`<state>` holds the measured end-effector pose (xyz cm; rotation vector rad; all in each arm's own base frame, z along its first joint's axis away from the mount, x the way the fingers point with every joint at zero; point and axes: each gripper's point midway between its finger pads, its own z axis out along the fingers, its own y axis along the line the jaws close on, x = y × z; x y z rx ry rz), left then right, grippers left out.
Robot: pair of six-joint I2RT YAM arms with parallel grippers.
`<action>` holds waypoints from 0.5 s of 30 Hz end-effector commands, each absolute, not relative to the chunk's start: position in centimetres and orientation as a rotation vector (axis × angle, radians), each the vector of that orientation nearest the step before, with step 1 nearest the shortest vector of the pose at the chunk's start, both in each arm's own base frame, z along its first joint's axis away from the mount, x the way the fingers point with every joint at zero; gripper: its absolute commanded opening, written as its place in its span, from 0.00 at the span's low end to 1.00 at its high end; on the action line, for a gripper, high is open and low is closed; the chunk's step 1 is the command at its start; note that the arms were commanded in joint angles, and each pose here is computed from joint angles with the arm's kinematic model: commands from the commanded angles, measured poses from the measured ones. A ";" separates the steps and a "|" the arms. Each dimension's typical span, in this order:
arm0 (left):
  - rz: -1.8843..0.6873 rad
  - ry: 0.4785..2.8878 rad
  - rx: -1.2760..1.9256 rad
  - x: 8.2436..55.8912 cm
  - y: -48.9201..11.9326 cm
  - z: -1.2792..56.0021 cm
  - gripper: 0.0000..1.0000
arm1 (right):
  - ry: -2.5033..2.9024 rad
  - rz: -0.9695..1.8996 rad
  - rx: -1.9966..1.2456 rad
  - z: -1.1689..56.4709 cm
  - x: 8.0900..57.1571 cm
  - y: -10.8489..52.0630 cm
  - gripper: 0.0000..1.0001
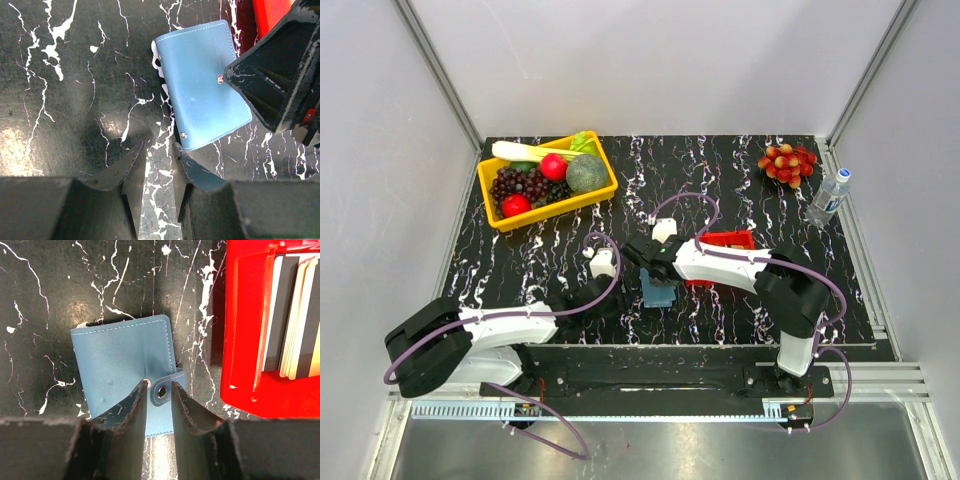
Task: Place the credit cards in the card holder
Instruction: Close the card holder at the center of the board.
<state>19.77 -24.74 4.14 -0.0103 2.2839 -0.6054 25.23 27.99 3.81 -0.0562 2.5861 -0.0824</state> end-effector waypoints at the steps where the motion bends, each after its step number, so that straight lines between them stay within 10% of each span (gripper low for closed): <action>1: -0.688 2.221 -0.027 20.8 -26.5 6.3 0.31 | 2.501 -0.014 -0.037 6.7 26.5 29.2 0.30; 15: -0.688 2.221 -0.027 20.8 -26.5 6.3 0.31 | 2.496 -0.015 -0.024 6.6 26.4 29.0 0.08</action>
